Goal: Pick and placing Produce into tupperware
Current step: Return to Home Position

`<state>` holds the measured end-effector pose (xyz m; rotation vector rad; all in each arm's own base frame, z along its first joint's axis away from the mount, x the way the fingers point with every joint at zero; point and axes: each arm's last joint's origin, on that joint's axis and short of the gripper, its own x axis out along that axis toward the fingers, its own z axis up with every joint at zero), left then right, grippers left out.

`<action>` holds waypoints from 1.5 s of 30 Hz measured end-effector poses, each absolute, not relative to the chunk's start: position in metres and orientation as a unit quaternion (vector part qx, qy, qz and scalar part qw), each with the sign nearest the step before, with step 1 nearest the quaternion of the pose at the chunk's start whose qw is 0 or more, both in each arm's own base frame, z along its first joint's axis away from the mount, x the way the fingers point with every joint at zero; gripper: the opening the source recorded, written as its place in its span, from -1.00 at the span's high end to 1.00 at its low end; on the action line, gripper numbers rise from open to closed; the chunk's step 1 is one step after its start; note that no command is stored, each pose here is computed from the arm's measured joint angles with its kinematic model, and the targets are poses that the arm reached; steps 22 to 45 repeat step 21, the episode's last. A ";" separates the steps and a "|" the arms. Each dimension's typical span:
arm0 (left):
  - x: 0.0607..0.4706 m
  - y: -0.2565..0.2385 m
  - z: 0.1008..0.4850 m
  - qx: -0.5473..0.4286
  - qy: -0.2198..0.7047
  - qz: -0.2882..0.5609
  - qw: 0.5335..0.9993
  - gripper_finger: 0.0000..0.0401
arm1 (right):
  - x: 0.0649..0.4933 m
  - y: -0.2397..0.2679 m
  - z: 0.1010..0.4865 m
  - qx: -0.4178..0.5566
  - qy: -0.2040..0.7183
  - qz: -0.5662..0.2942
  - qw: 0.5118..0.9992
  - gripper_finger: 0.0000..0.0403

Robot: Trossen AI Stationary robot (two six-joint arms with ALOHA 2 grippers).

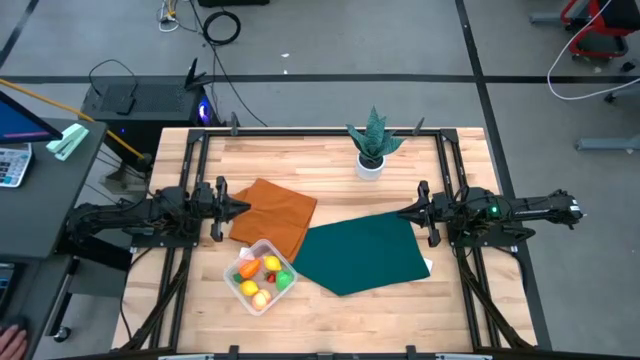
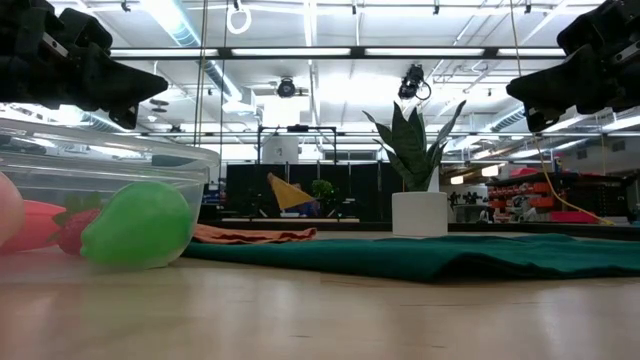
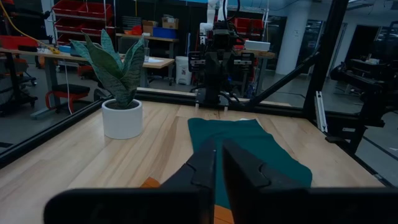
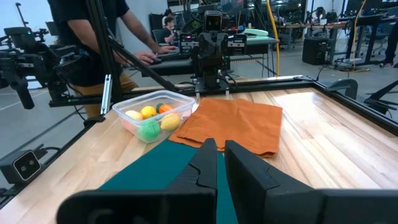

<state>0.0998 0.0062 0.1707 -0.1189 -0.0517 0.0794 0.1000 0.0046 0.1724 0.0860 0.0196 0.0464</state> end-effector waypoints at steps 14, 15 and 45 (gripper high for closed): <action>0.100 0.006 0.171 -0.059 -0.026 0.040 0.997 0.80 | 0.100 0.005 0.172 0.043 0.009 0.023 0.999 0.99; 0.100 0.006 0.171 -0.059 -0.026 0.040 0.997 0.81 | 0.100 0.005 0.172 0.043 0.010 0.023 0.999 0.99; 0.100 0.006 0.171 -0.059 -0.026 0.040 0.997 0.86 | 0.100 0.005 0.172 0.043 0.010 0.023 0.999 0.99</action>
